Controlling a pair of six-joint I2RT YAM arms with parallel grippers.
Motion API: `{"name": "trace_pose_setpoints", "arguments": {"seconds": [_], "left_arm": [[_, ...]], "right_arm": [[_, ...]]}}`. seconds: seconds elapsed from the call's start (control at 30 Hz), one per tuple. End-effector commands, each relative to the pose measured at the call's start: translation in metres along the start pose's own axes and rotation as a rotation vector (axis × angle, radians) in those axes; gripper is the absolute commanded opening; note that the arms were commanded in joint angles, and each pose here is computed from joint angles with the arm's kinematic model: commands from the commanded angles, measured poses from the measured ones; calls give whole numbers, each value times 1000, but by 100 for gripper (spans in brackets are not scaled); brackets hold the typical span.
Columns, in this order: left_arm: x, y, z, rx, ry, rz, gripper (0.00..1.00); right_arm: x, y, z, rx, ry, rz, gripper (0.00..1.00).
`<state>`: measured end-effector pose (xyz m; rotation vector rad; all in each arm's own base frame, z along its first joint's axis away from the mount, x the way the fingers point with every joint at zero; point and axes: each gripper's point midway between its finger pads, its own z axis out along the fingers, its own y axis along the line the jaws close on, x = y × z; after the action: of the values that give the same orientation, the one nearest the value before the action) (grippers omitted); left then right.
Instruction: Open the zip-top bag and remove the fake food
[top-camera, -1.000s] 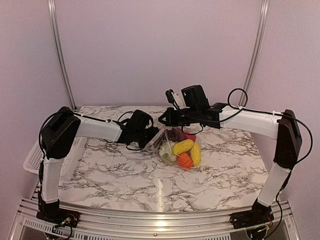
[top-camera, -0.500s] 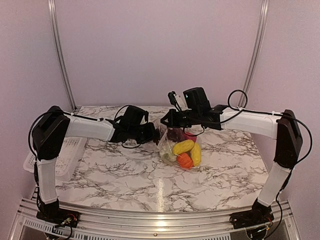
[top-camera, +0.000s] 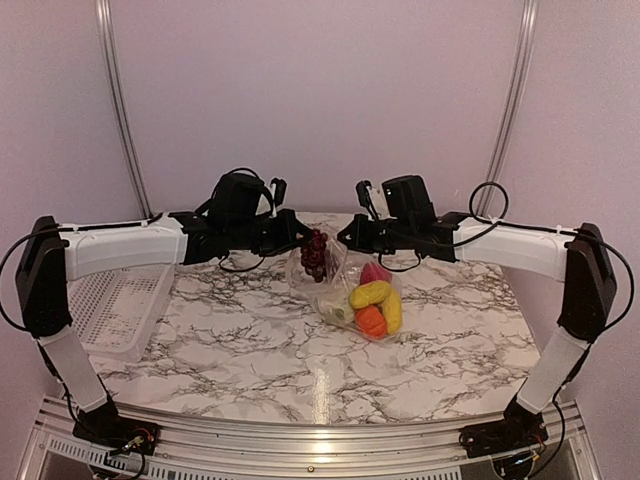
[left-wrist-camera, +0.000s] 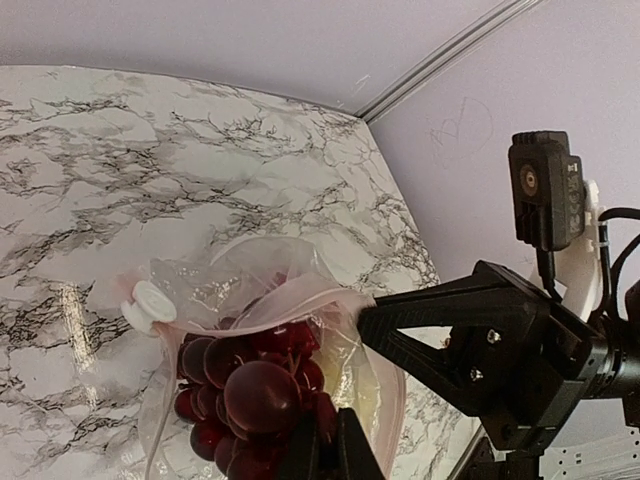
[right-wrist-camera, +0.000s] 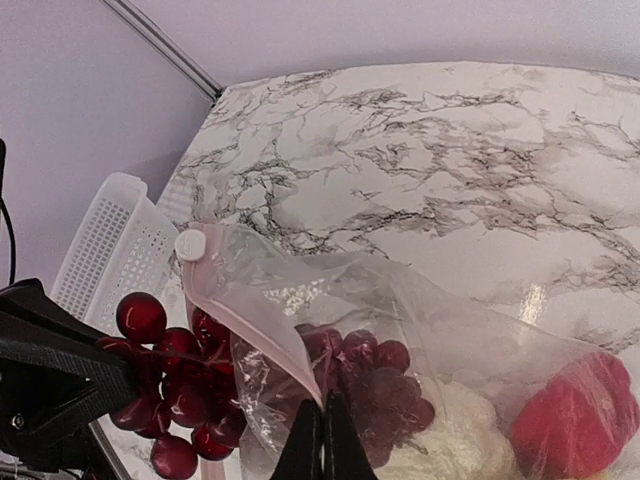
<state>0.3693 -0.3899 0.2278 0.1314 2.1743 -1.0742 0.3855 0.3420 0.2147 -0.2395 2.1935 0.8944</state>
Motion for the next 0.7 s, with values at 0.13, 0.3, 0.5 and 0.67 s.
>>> {"name": "trace_pose_setpoints", "arguments": {"seconds": [0.13,0.3,0.5,0.67], "left_arm": [[-43,-61,-66,152,-117,75,0],[-72,-69,-100,146,-199,60,0],[-99,-53,-139,83,-304,11,0],[-127,5,-199,-166,-453,-63,0]], "right_arm": [[-2,-7,-7,18,-23,32,0],[5,-11,-9,25,-12,37,0],[6,-11,-10,23,-13,36,0],[7,-8,-12,2,-14,39,0]]}}
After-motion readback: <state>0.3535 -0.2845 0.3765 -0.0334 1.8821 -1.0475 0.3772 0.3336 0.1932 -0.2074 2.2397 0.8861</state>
